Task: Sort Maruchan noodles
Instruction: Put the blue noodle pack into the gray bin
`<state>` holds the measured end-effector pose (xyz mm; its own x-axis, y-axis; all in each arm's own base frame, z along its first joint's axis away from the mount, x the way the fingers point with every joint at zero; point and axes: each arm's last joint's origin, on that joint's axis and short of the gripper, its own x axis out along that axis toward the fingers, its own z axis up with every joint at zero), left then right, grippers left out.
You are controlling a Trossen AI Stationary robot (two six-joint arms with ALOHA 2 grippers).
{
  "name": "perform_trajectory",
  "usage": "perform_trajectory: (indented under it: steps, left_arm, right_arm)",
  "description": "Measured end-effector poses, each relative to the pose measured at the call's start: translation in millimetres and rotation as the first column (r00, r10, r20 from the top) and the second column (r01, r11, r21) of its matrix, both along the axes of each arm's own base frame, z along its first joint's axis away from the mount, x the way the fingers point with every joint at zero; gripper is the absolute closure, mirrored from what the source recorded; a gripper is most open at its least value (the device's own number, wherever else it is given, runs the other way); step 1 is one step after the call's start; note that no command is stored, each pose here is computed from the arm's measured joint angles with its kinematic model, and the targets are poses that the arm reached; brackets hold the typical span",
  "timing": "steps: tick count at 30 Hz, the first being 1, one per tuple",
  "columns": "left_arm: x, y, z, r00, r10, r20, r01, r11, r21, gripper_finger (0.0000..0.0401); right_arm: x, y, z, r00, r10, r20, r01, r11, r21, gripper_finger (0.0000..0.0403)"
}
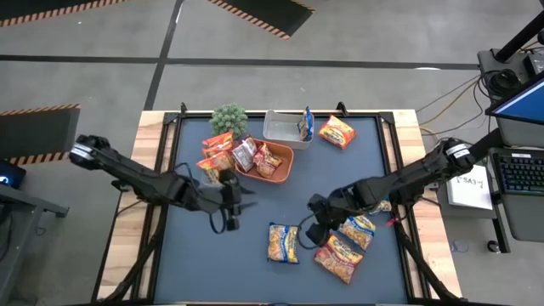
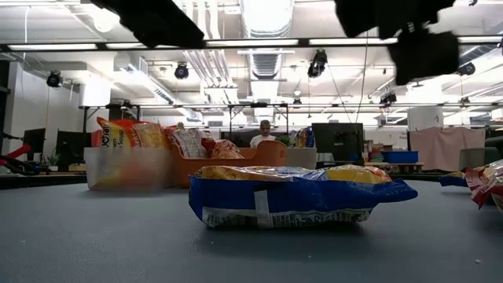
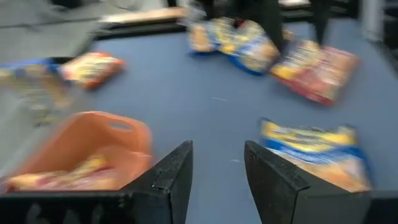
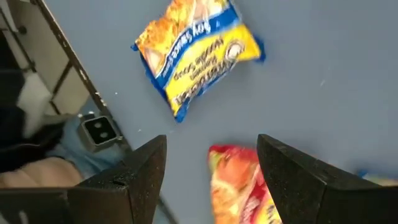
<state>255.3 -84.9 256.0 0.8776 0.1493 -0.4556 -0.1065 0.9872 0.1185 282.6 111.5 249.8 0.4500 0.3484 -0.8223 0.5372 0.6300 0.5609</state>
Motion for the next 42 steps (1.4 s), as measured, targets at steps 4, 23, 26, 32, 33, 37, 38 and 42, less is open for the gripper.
perform_trajectory:
  steps: [4, 23, 26, 32, 33, 37, 38, 42]
  left_arm:
    - [12, -23, -12, 0.994, -0.092, -0.060, 0.092, 0.996, -0.013, 0.0274]
    - [33, -90, -58, 0.982, -0.169, -0.084, 0.160, 0.981, -0.108, 0.0274]
    - [32, -95, -59, 0.983, -0.174, -0.065, 0.166, 0.980, -0.109, 0.0274]
    - [32, -100, -62, 0.990, -0.135, -0.046, 0.131, 0.987, -0.093, 0.0274]
    - [31, -100, -63, 0.990, -0.131, -0.049, 0.126, 0.988, -0.085, 0.0274]
    - [32, -101, -65, 0.992, -0.117, -0.044, 0.113, 0.991, -0.075, 0.0274]
    - [32, -101, -65, 0.992, -0.116, -0.044, 0.113, 0.991, -0.074, 0.0274]
    - [32, -101, -64, 0.992, -0.120, -0.043, 0.117, 0.991, -0.060, 0.0274]
  right_arm:
    - [-8, 21, -2, 0.997, -0.038, -0.069, 0.043, 0.996, 0.080, 0.0166]
    - [42, 74, -50, 0.922, 0.259, 0.288, -0.196, 0.953, -0.231, 0.0226]
    - [52, 72, -60, 0.913, 0.297, 0.279, -0.200, 0.923, -0.329, 0.0248]
    - [65, 64, -79, 0.908, 0.342, 0.241, -0.204, 0.865, -0.458, 0.0320]
    - [68, 63, -83, 0.908, 0.343, 0.240, -0.203, 0.862, -0.465, 0.0334]
    - [75, 55, -93, 0.915, 0.328, 0.237, -0.167, 0.841, -0.515, 0.0385]
    - [77, 52, -94, 0.914, 0.332, 0.234, -0.166, 0.831, -0.531, 0.0389]
    - [87, 34, -99, 0.930, 0.286, 0.232, -0.105, 0.809, -0.578, 0.0392]
